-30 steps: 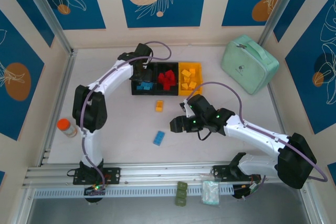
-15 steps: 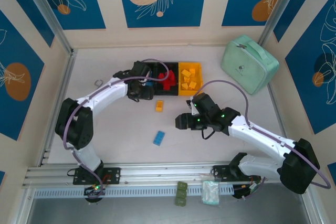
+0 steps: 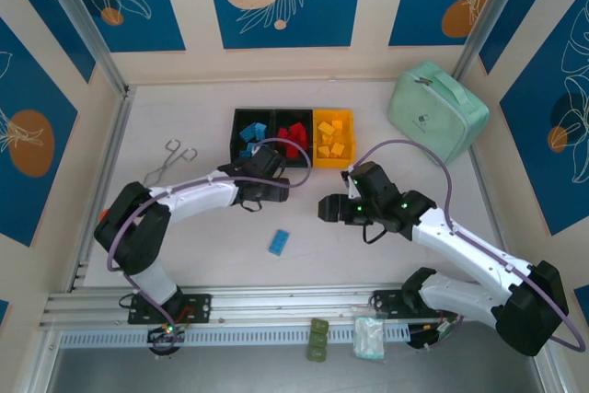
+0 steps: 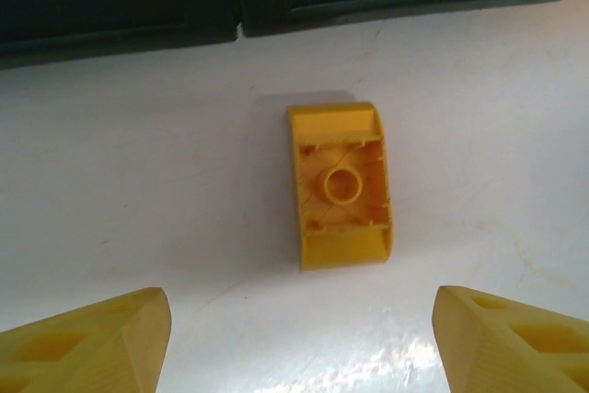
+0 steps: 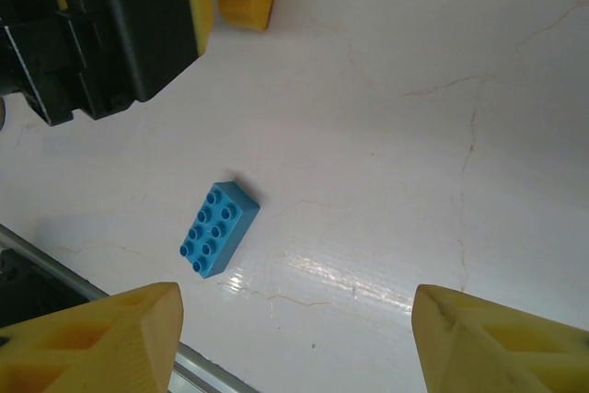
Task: Sort the legos into containers by color
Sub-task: Pick up the lego from the center of the table.
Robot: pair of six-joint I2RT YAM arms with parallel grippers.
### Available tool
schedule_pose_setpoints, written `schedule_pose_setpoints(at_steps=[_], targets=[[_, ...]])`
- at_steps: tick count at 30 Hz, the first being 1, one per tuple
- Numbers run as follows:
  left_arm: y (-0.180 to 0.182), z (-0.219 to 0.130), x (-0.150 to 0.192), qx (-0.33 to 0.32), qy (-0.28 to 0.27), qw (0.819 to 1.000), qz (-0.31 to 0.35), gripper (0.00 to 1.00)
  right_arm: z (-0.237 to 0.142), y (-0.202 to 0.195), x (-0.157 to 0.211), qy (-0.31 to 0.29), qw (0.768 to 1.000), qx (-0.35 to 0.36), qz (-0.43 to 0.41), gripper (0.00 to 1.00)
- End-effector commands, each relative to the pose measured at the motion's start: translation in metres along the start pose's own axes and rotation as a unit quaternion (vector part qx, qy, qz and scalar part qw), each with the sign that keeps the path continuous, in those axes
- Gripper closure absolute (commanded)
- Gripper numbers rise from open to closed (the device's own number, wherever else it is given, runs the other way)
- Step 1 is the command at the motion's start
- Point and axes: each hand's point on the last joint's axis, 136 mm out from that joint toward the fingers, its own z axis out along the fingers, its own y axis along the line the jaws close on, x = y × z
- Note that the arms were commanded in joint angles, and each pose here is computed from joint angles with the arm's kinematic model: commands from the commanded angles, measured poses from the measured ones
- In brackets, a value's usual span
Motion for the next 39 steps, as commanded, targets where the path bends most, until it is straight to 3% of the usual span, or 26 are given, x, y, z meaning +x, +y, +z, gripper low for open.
schedule_pose_setpoints(at_steps=[1,7,17,23,39], targets=[[-0.003,0.013,-0.013,-0.023,-0.050,0.998,-0.003,0.26,0.000,-0.008,0.007,0.006,1.000,0.005,0.016,0.32],[-0.008,0.036,-0.007,-0.035,-0.040,0.999,0.009,0.33,0.000,-0.012,0.010,0.006,1.000,0.006,0.022,0.33],[-0.013,0.037,-0.002,-0.025,-0.029,0.999,0.018,0.74,0.000,-0.016,0.011,0.006,0.999,0.007,0.032,0.33],[-0.018,0.012,-0.009,-0.005,-0.031,0.999,0.027,0.80,0.000,-0.017,0.009,0.003,0.999,0.006,0.035,0.33],[-0.083,-0.024,-0.062,0.098,-0.016,0.995,0.031,0.80,-0.023,-0.054,-0.004,-0.027,0.992,0.034,0.117,0.33]])
